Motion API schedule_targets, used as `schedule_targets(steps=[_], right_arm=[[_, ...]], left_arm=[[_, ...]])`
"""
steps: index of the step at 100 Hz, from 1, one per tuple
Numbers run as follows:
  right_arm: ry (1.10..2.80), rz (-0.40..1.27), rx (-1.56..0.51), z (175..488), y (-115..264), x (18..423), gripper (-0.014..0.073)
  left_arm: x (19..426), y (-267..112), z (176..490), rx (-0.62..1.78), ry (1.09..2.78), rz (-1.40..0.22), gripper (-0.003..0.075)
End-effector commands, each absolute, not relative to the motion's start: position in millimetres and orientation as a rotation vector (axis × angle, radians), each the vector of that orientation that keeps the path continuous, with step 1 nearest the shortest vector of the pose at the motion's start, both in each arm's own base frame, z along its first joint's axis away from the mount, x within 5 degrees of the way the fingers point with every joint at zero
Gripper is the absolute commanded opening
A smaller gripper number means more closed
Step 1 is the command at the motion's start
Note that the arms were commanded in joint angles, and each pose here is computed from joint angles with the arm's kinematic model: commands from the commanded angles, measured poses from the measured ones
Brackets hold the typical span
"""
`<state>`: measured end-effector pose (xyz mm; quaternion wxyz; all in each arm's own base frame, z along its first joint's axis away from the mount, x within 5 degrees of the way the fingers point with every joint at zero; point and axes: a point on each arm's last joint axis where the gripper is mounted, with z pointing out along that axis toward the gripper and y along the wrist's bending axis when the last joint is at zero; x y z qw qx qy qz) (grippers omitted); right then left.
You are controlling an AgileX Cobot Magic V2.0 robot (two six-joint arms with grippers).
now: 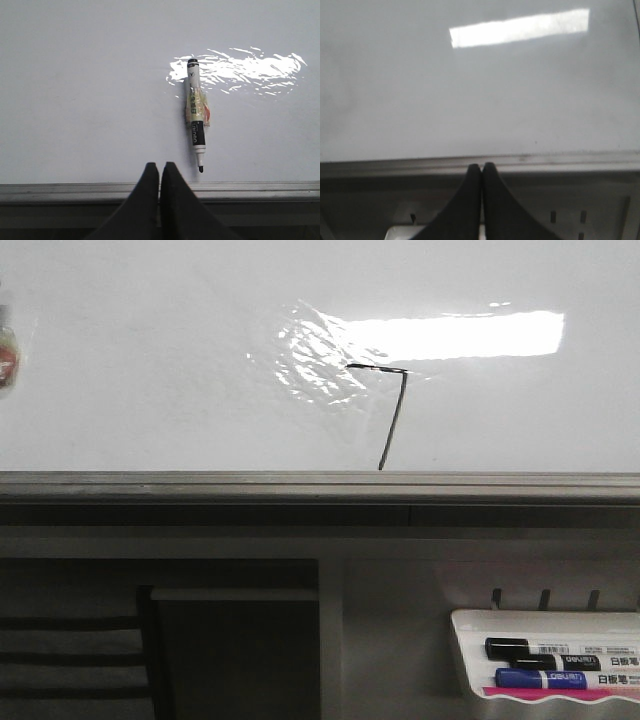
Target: Write number 7 on whiteboard
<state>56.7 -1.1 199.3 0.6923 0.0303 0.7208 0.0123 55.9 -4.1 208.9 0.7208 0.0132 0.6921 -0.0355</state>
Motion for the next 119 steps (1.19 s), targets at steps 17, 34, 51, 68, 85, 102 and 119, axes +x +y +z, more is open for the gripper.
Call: schedule_targets(steps=[17, 34, 51, 68, 85, 102, 119], right_arm=[[1.522, 0.004, 0.08, 198.8, -2.7, 55.7, -0.0071], [1.534, 0.015, 0.089, 197.7, -2.6, 55.8, -0.0071], [1.545, 0.015, 0.089, 196.6, -2.5, 55.8, -0.0071], [1.545, 0.015, 0.089, 196.6, -2.5, 55.8, -0.0071], [1.545, 0.015, 0.089, 196.6, -2.5, 55.8, -0.0071], [1.545, 0.015, 0.089, 196.6, -2.5, 55.8, -0.0071], [1.545, 0.015, 0.089, 196.6, -2.5, 55.8, -0.0071]], left_arm=[[54.6, -2.8, 206.7, 0.008, 1.451, -0.078, -0.002], [54.6, -2.8, 206.7, 0.008, 1.451, -0.078, -0.002], [54.6, -2.8, 206.7, 0.008, 1.451, -0.078, -0.002], [54.6, -2.8, 206.7, 0.008, 1.451, -0.078, -0.002], [54.6, -2.8, 206.7, 0.008, 1.451, -0.078, -0.002], [54.6, -2.8, 206.7, 0.008, 1.451, -0.078, -0.002], [54.6, -2.8, 206.7, 0.008, 1.451, -0.078, -0.002]])
